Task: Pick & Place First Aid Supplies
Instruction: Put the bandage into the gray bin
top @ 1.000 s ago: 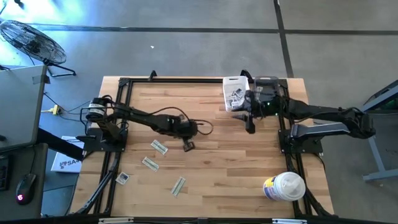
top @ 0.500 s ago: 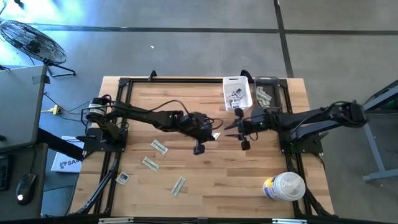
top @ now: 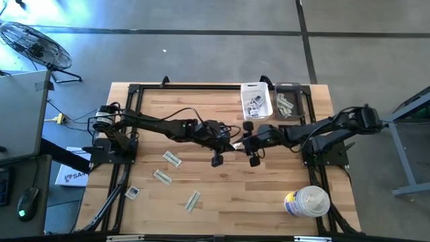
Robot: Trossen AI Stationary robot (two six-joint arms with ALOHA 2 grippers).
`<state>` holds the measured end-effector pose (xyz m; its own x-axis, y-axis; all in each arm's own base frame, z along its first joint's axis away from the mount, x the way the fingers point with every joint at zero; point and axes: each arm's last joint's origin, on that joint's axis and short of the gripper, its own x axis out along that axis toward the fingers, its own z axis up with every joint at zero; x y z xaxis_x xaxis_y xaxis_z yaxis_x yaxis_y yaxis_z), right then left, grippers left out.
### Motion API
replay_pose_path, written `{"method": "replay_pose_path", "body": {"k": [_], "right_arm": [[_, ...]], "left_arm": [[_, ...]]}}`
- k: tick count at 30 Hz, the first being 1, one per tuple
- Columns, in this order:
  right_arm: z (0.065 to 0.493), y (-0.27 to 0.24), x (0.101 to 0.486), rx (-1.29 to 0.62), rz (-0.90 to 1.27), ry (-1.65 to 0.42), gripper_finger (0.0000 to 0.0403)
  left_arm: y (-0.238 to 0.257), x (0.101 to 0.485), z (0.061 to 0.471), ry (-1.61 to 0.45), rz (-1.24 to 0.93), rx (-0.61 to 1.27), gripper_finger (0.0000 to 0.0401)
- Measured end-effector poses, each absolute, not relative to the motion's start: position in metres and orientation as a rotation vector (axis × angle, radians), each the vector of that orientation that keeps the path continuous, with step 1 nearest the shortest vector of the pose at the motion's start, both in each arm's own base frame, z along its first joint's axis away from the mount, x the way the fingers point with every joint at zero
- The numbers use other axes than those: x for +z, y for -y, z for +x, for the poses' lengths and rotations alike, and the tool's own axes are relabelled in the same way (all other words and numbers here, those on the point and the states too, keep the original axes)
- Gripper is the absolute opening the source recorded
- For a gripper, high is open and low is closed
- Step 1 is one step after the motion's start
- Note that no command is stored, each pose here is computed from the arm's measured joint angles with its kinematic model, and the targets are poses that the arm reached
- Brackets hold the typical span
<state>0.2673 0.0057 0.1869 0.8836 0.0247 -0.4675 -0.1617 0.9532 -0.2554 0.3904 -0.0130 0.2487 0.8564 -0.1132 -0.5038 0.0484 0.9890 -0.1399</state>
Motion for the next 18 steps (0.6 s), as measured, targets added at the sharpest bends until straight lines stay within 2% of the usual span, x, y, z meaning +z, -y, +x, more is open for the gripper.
{"method": "replay_pose_path", "body": {"k": [5,10,18], "right_arm": [[0.2671,-0.0055,0.1864,0.082,-0.261,-0.486,0.009],[0.2666,-0.0053,0.1854,0.075,-0.24,-0.498,0.0013],[0.2661,-0.004,0.1845,0.033,-0.248,-0.515,0.0003]], "left_arm": [[0.0127,0.2481,0.39,-0.544,-0.123,-0.081,0.0001],[0.0126,0.2481,0.39,-0.543,-0.103,-0.083,0.0001],[0.0112,0.2451,0.3877,-0.582,-0.084,-0.038,0.0006]]}}
